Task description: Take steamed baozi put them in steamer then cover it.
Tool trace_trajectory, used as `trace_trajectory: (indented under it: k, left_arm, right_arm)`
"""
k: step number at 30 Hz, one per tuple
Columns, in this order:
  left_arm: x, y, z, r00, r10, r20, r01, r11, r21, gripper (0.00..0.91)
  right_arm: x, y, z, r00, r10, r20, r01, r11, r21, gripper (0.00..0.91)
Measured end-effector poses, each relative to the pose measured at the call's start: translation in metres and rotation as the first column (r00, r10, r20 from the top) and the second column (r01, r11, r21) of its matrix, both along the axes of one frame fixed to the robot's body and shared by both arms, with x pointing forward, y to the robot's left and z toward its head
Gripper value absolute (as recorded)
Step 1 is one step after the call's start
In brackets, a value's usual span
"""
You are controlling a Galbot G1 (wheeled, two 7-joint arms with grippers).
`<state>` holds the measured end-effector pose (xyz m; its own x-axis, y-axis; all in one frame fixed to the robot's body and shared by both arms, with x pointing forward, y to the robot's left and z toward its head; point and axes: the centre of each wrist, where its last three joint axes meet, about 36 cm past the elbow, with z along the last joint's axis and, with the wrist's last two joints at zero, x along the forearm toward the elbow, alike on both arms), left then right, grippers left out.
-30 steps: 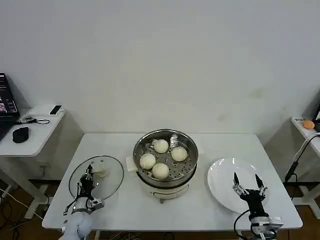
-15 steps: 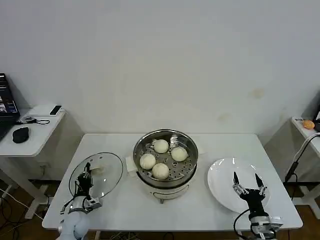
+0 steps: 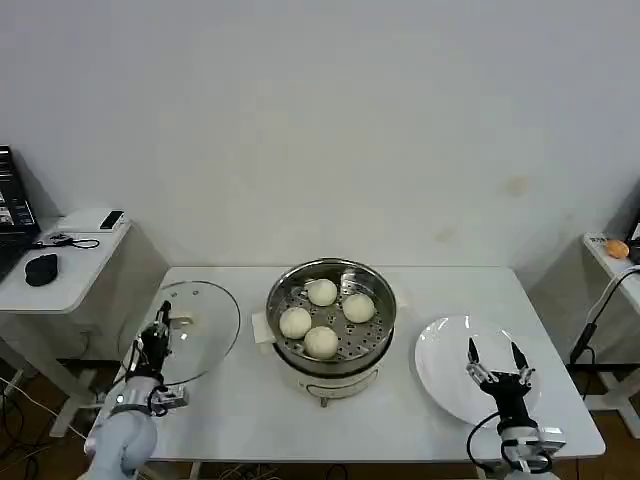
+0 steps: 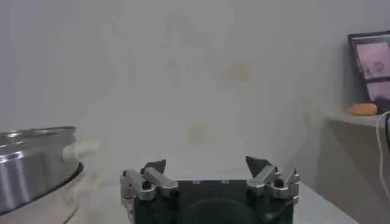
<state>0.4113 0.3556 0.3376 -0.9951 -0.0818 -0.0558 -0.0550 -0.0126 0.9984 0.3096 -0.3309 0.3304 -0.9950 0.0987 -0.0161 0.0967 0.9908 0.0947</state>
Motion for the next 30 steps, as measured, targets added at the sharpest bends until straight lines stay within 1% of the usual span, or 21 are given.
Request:
trace_trajectory:
  k: [7,10,13,16,22,25,30]
  left_arm:
    - [0.003,-0.011,0.061,0.999,-0.023,0.044,0.019,0.997,0.075,0.000]
    - [0.004,-0.021,0.080,0.998,-0.021,0.058,0.016,0.997,0.082,0.000]
    - [0.005,-0.033,0.095,0.998,-0.010,0.064,0.005,0.997,0.078,0.000]
    - [0.005,-0.048,0.103,0.999,-0.003,0.052,0.000,0.998,0.063,0.000]
    - [-0.001,-0.089,0.106,1.000,-0.008,0.013,0.007,1.000,0.028,0.000]
    - [-0.003,-0.113,0.107,1.000,0.000,0.008,0.000,1.000,0.005,0.000]
    - [-0.006,-0.146,0.114,1.000,0.001,0.002,-0.001,0.999,-0.037,0.000]
  right_arm:
    - [0.002,-0.002,-0.001,1.000,-0.007,0.001,0.007,1.000,0.000,0.907]
    - [0.002,-0.003,-0.001,1.000,-0.009,-0.001,0.009,1.000,-0.001,0.907]
    - [0.002,-0.003,-0.001,1.000,-0.009,-0.002,0.009,1.000,-0.001,0.907]
    - [0.003,-0.003,0.000,1.000,-0.007,-0.002,0.007,1.000,-0.003,0.907]
    - [0.004,-0.005,0.004,1.000,-0.005,0.006,0.006,1.000,-0.010,0.907]
    - [0.003,-0.008,0.007,1.000,-0.008,0.011,0.008,1.000,-0.016,0.907]
    - [0.003,-0.008,0.009,1.000,-0.013,0.014,0.013,1.000,-0.016,0.907]
